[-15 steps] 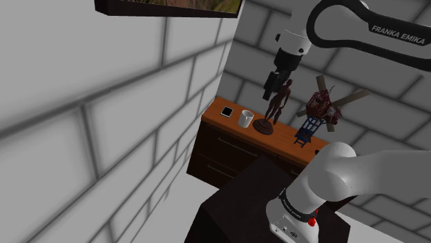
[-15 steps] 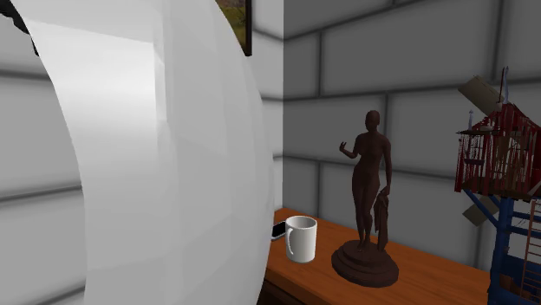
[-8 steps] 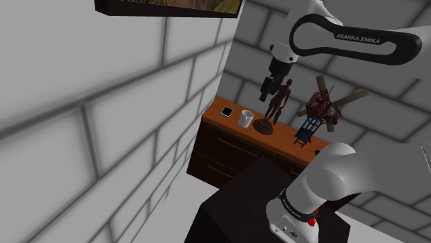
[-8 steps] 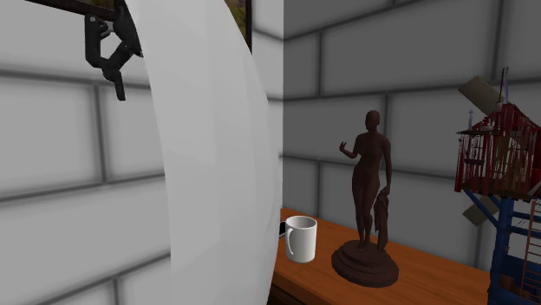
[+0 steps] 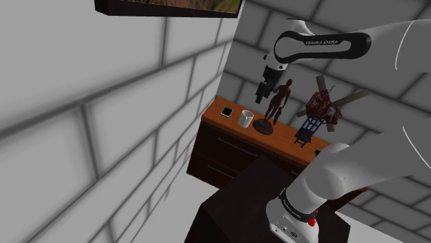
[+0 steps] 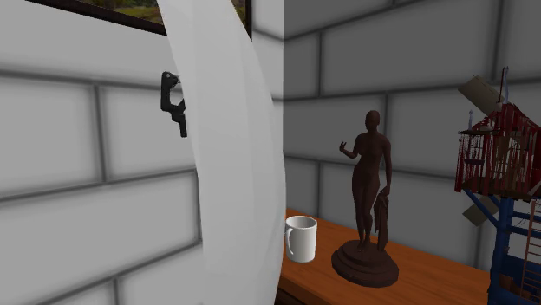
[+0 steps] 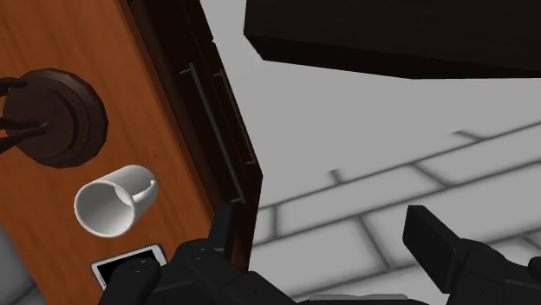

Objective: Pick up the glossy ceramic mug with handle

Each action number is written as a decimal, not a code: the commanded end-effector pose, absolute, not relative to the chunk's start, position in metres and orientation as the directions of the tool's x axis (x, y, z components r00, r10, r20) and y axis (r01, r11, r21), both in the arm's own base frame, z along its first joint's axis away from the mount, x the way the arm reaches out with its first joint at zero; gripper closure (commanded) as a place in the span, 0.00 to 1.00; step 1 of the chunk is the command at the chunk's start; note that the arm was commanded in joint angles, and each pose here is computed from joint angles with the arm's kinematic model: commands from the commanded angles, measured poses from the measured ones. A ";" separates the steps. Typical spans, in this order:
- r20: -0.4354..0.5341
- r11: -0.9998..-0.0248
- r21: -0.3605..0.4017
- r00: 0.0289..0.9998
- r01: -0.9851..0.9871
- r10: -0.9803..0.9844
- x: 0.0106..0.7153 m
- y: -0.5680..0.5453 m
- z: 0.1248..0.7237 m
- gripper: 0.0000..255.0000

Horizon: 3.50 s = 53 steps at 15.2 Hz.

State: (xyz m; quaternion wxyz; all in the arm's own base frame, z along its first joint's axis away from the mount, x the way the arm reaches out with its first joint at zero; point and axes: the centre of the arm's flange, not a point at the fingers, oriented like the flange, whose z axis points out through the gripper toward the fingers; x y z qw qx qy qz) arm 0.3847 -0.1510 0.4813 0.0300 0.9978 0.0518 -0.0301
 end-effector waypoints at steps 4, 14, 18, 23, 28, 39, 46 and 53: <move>-0.077 -0.993 0.037 0.991 0.109 0.106 0.409 -0.203 0.446 0.00; -0.106 -0.994 -0.004 0.988 0.113 0.113 0.464 -0.304 0.369 0.00; -0.118 -0.993 -0.021 0.986 0.114 0.116 0.485 -0.344 0.336 0.00; -0.132 -0.992 -0.041 0.984 0.115 0.120 0.511 -0.393 0.295 0.00; -0.147 -0.991 -0.062 0.981 0.116 0.124 0.536 -0.440 0.252 0.00; -0.153 -0.991 -0.071 0.980 0.117 0.126 0.547 -0.462 0.191 0.00; -0.153 -0.991 -0.071 0.980 0.117 0.126 0.547 -0.462 0.191 1.00; -0.153 -0.991 -0.071 0.980 0.117 0.126 0.547 -0.462 0.207 1.00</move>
